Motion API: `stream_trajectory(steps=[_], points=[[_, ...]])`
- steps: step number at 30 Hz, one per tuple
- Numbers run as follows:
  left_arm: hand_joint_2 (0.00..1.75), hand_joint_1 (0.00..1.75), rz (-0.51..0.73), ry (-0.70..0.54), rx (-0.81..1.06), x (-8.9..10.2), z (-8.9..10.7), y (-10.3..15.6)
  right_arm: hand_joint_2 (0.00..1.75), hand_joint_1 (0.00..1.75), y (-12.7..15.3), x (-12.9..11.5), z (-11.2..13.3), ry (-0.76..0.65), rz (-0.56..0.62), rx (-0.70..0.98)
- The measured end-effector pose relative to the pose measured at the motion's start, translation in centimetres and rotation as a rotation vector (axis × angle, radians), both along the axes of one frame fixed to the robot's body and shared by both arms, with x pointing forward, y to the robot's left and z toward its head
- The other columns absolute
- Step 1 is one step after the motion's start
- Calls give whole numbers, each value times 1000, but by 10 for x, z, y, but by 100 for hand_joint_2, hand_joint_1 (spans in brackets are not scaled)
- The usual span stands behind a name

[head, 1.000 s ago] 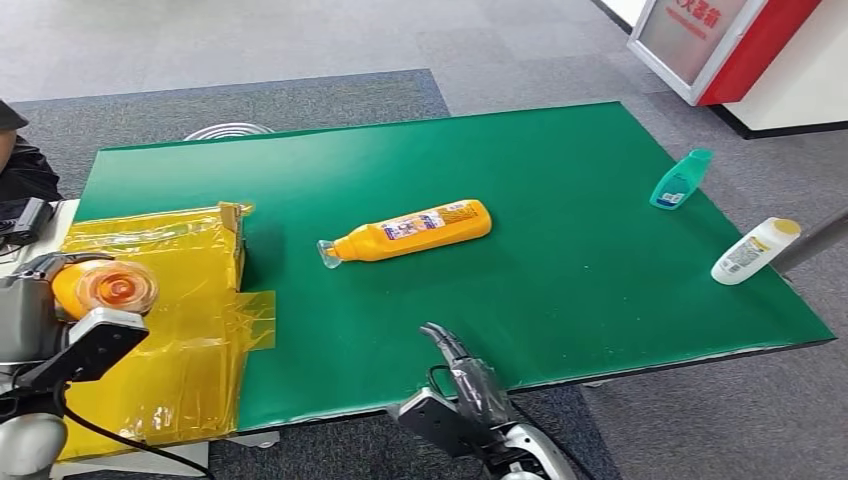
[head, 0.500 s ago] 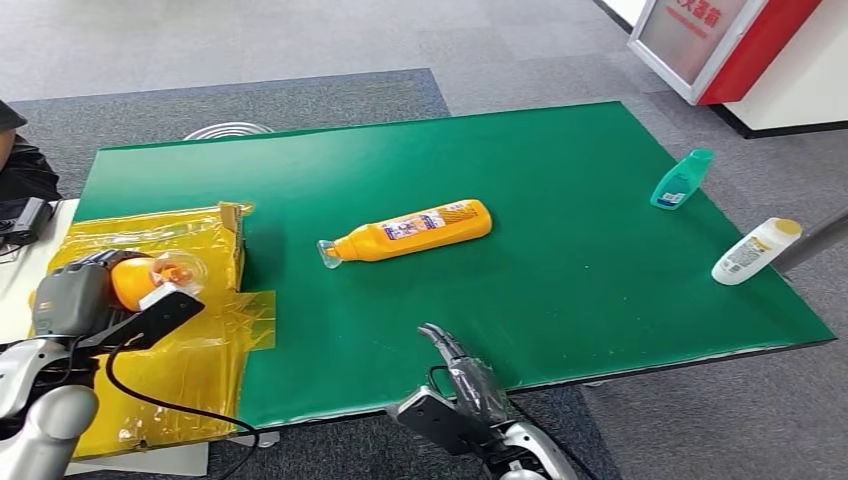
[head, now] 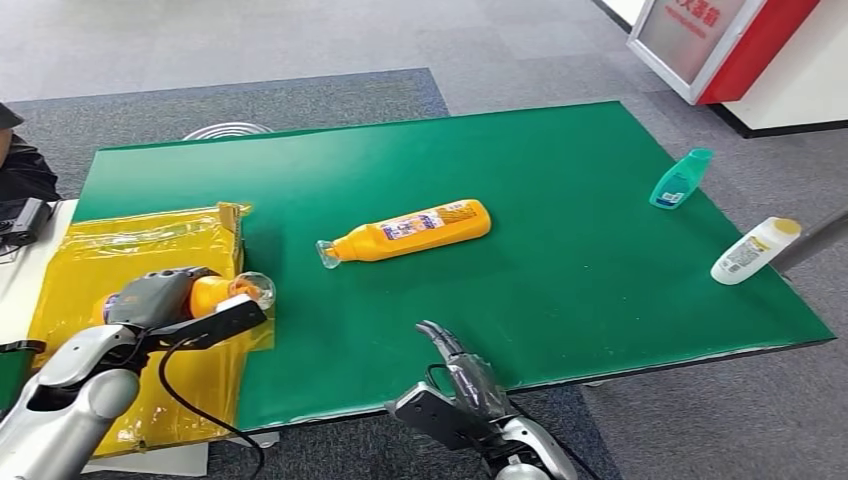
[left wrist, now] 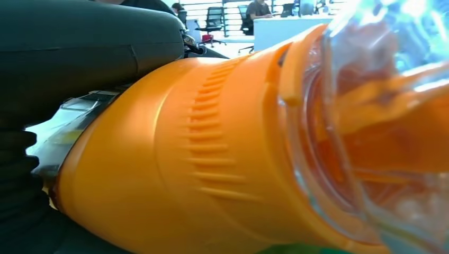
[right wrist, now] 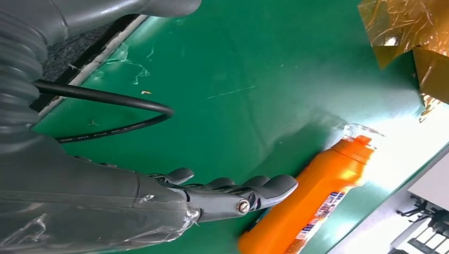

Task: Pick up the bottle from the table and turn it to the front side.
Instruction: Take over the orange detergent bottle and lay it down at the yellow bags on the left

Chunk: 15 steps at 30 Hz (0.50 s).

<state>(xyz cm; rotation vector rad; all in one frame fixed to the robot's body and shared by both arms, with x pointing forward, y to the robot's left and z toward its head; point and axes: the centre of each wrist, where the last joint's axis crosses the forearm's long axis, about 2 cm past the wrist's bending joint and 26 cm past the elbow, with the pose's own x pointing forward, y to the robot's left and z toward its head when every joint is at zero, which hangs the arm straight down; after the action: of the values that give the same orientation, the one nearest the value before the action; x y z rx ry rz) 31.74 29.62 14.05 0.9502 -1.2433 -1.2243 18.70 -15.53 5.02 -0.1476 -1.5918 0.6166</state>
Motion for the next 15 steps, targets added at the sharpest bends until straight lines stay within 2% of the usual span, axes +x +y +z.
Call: stream_trajectory(steps=[9,10,11,13,14,15], points=[[175,175,40,68,109,4,-9,8,175,0,0,0,-3,11,-3,-1],[175,168,50,71,123,4,-10,9,175,0,0,0,-3,12,-3,-1],[175,152,58,72,134,4,-11,10,175,0,0,0,-3,13,-3,-1],[175,65,72,75,151,4,-13,11,175,0,-1,0,-4,15,-3,-2],[175,28,76,76,156,4,-14,12,175,0,-1,0,-4,16,-3,-2],[131,0,78,76,159,4,-15,12,175,0,-1,0,-4,16,-3,-3]])
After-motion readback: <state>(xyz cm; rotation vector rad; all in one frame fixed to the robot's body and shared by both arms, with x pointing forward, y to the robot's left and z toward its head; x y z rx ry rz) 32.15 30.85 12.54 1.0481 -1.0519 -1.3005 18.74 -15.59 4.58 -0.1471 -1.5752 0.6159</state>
